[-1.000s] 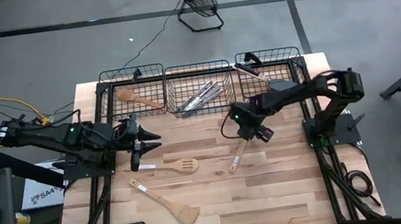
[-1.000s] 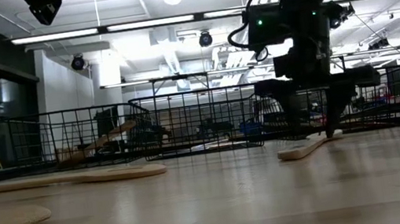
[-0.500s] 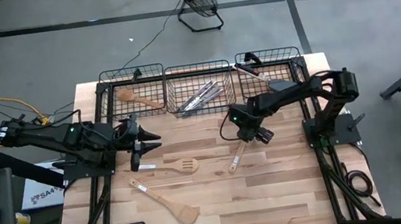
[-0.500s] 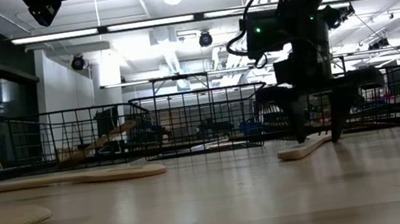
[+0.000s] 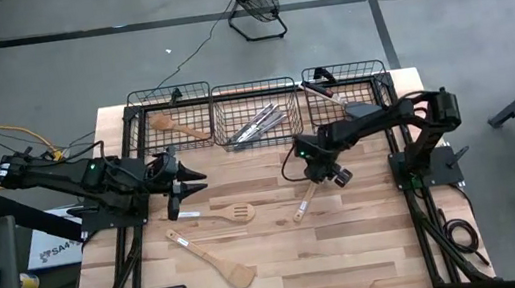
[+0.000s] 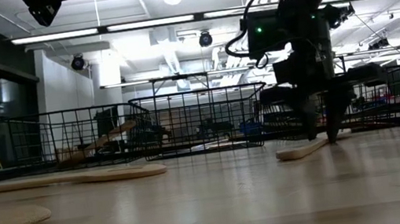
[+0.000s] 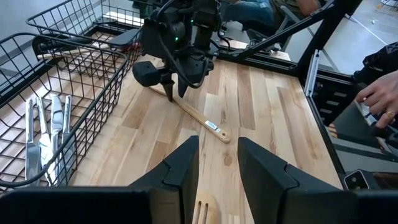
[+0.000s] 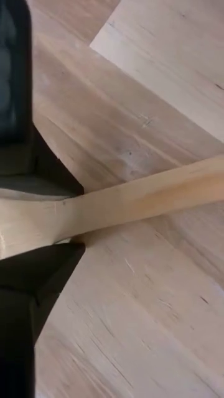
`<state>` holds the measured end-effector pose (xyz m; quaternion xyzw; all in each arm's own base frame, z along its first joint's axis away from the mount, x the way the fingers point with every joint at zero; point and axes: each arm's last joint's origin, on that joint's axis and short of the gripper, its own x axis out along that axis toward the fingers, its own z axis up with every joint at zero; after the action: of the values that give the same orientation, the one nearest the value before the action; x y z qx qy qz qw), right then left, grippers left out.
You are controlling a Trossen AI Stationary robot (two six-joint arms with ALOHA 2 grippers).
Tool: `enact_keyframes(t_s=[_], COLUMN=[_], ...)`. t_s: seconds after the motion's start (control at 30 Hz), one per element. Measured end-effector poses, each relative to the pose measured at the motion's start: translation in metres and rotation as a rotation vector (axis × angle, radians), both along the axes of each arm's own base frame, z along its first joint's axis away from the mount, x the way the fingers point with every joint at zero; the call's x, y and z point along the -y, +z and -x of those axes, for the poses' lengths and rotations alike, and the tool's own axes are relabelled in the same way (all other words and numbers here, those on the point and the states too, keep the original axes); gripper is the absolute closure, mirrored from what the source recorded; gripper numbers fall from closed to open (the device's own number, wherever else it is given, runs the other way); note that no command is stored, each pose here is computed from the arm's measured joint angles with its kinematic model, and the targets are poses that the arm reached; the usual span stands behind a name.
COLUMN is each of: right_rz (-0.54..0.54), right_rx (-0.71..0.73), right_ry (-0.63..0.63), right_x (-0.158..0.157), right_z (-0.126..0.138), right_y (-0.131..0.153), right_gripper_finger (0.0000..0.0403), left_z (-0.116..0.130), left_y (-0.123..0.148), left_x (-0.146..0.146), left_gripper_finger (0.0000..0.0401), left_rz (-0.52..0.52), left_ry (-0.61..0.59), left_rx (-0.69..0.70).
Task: Pick & Place Kitchen Items
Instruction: Put the brown serving spoon into the left mesh basket
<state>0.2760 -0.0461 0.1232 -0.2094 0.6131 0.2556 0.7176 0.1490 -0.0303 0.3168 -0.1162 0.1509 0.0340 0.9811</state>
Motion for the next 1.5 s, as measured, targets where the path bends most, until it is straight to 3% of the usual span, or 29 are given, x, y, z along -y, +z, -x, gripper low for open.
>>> enact_keyframes(t_s=[0.27,0.77,0.93,1.1,1.5], right_rz=[0.008,0.007,-0.02,-0.134,-0.153], right_rx=[-0.014,-0.026,0.011,0.09,0.288], right_ry=[-0.045,-0.338,-0.438,-0.497,-0.581], right_x=[-0.012,-0.025,-0.03,-0.042,-0.07], right_z=[-0.002,-0.002,-0.002,-0.004,-0.015], right_y=[0.0,0.003,0.013,0.03,0.049], right_gripper_finger=[0.0328,0.033,0.0331,0.0334,0.0335], left_z=[0.0,0.0,0.0,0.0,-0.001], left_y=[0.0,0.0,0.0,0.0,0.0], left_x=[0.0,0.0,0.0,0.0,0.0], left_gripper_finger=[0.0292,0.0292,0.0292,0.0292,0.0292], left_rz=[0.001,0.001,0.001,0.001,0.0], left_ry=[0.0,0.0,0.0,0.001,0.002], left_rx=[0.0,0.0,0.0,0.0,-0.001])
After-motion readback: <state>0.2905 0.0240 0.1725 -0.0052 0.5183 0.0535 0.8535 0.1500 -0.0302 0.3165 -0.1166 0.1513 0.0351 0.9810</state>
